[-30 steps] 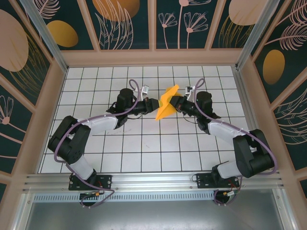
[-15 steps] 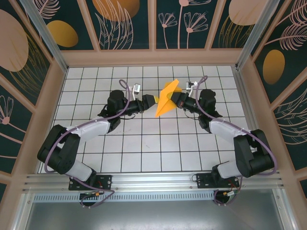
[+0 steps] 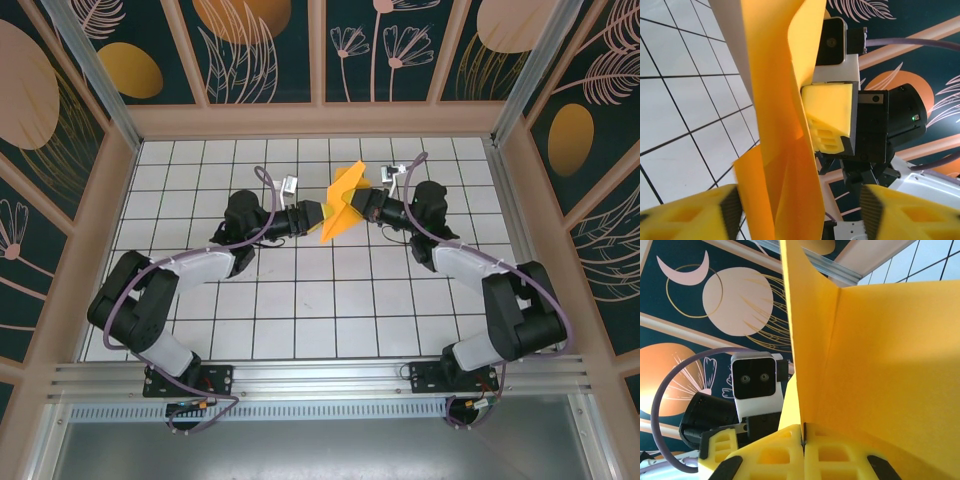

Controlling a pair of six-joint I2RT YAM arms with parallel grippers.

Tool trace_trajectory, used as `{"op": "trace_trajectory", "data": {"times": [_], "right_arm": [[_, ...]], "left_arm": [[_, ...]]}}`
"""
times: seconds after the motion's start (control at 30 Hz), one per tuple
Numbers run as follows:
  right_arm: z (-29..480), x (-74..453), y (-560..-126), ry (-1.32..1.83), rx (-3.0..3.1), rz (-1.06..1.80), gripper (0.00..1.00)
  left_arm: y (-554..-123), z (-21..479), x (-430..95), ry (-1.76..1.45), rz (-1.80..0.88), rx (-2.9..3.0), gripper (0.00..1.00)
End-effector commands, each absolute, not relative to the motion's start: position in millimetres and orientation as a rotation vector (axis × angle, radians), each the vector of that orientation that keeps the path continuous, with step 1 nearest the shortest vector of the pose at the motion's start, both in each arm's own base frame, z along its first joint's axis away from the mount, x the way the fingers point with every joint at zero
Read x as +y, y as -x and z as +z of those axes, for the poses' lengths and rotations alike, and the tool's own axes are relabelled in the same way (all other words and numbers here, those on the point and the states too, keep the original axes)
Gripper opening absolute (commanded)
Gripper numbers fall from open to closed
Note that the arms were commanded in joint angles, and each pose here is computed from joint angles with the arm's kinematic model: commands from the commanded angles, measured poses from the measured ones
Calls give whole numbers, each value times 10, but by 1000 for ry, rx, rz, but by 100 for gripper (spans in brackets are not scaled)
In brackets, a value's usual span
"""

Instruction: Fold a paper plane with a square sheet of paper (pick it up from the middle)

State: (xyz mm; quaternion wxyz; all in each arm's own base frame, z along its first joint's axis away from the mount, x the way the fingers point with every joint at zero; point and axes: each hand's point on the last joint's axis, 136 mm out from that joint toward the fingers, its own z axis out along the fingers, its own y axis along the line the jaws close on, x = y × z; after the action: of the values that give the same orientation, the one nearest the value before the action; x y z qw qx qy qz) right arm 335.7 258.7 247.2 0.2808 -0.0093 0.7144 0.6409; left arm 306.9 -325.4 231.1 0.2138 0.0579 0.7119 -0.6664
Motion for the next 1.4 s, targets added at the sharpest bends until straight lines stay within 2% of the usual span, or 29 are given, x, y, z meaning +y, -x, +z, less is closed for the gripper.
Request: {"op": "trace_trajectory", "data": {"times": [0.0, 0.27, 0.47, 0.6, 0.83, 0.97, 1.1, 1.3, 1.37], "right_arm": [[2625, 2663, -3348, 102, 1873, 1744, 5], [2522, 2666, -3364, 88, 1912, 1729, 6], [2526, 2632, -3362, 80, 1926, 1704, 14], [2532, 2568, -3364, 57, 1932, 1671, 23], [2489, 2342, -3375, -48, 1943, 1566, 46], [2453, 2187, -3393, -112, 1949, 1479, 51], [2367, 1993, -3431, -192, 1985, 1313, 55], [2192, 1629, -3461, -341, 2028, 1039, 64], [2138, 1510, -3453, -396, 2026, 972, 66]], "left_arm": [[-3026, 2434, -3313, -245, -1895, 1915, 56], [-3038, 2430, -3322, -240, -1907, 1904, 35], [-3057, 2391, -3311, -228, -1885, 1912, 20], [-3063, 2383, -3305, -234, -1866, 1909, 16], [-3060, 2368, -3280, -274, -1816, 1892, 14], [-3119, 2207, -3260, -263, -1722, 1957, 13], [-3252, 1902, -3163, -250, -1476, 2102, 13], [-3606, 1376, -2470, -196, -681, 2367, 11], [-3722, 1382, -2192, -174, -436, 2379, 11]]}}
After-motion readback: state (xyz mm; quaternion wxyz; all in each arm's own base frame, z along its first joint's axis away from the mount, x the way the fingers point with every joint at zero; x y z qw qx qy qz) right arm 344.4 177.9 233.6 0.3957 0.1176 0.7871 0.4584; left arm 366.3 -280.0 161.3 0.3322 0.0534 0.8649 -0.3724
